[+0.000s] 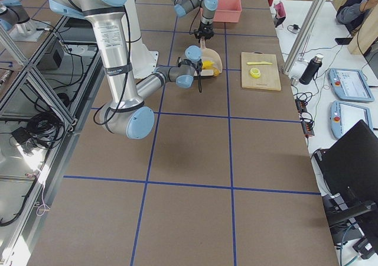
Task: Sweep and dump trash into bin
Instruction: 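Sweep the corn and ginger into the dustpan with the right gripper's brush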
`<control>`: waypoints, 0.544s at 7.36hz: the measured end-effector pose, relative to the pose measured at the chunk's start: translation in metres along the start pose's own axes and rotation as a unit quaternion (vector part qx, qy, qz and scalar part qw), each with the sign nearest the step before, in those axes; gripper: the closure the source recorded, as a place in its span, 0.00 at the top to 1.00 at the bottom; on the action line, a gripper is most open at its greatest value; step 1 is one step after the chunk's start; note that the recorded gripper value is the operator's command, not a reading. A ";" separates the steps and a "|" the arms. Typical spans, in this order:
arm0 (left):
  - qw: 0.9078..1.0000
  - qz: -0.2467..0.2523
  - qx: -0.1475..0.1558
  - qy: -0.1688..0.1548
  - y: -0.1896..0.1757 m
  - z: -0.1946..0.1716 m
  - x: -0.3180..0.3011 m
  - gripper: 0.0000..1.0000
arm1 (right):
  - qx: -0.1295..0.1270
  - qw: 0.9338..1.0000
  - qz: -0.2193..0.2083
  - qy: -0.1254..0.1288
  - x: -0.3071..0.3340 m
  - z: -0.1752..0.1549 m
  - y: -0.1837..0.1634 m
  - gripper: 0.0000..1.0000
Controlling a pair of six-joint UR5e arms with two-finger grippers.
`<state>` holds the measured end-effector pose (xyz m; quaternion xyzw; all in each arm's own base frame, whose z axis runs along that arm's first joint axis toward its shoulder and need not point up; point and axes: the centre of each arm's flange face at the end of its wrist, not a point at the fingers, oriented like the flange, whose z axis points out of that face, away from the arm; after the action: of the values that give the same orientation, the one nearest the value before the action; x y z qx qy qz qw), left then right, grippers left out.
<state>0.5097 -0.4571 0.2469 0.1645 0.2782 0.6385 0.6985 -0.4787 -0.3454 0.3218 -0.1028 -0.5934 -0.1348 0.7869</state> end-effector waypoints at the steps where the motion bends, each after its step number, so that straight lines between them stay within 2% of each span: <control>1: 1.000 0.000 0.000 0.000 0.000 0.001 0.000 0.00 | 0.002 1.000 0.000 -0.002 -0.014 0.010 -0.004 0.00; 4: 1.000 0.001 -0.001 0.001 0.000 0.002 0.000 0.00 | 0.002 1.000 0.009 -0.012 -0.040 0.019 -0.006 0.00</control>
<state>0.5103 -0.4570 0.2483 0.1634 0.2778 0.6395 0.6980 -0.5081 -0.3414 0.2887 -0.1085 -0.6019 -0.1255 0.7812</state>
